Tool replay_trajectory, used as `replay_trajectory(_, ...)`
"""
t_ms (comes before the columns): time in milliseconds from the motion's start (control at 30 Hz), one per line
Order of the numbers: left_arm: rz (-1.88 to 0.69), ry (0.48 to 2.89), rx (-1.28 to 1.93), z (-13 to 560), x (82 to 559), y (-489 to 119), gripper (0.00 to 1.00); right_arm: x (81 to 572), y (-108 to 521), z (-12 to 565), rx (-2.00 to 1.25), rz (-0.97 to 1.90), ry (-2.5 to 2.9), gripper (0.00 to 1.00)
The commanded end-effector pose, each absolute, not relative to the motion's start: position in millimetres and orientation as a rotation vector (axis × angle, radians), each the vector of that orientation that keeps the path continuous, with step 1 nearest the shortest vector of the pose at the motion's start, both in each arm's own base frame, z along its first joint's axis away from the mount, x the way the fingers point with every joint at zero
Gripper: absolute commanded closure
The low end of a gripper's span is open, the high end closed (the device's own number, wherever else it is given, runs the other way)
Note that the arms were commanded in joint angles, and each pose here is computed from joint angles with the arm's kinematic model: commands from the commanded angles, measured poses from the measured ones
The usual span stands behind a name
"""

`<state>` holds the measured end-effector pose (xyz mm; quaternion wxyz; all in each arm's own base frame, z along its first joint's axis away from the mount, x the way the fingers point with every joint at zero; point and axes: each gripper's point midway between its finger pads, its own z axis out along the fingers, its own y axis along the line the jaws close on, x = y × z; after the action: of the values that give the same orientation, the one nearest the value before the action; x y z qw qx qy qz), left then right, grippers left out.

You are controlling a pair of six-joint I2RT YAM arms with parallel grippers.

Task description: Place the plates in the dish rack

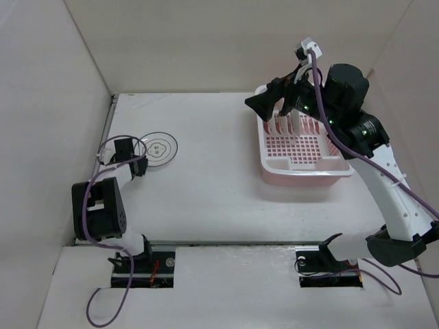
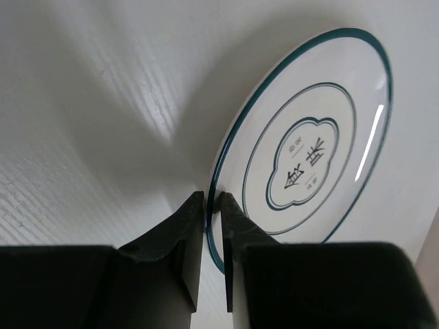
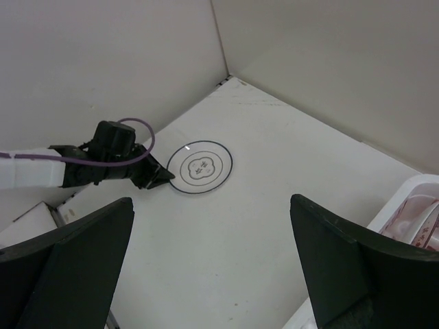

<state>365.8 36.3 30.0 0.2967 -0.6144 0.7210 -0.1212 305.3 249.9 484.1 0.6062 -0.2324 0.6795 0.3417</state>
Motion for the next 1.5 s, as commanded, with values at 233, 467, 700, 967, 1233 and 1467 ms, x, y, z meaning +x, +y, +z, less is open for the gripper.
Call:
replay_trajectory(233, -0.289, 1.852, -1.144, 174, 405, 49, 1.00, 325, 269, 439, -0.735, 0.521, 1.604, 0.00)
replay_trajectory(467, -0.330, 1.975, -1.030, 211, 411, 35, 1.00, 314, 328, 373, -1.117, 0.241, 1.538, 0.00)
replay_trajectory(700, -0.614, 2.011, -0.955, 257, 409, -7, 1.00, 312, 383, 359, -1.260, 0.099, 1.324, 0.02)
replay_trajectory(967, -0.753, 1.991, -0.882, 304, 395, -28, 1.00, 322, 419, 342, -1.305, 0.083, 1.253, 0.02)
replay_trajectory(1233, -0.898, 2.018, -0.851, 314, 380, -57, 1.00, 325, 440, 321, -1.359, 0.092, 1.257, 0.04)
replay_trajectory(1467, -0.968, 2.039, -0.798, 326, 373, -87, 1.00, 341, 444, 308, -1.289, -0.036, 1.310, 0.05)
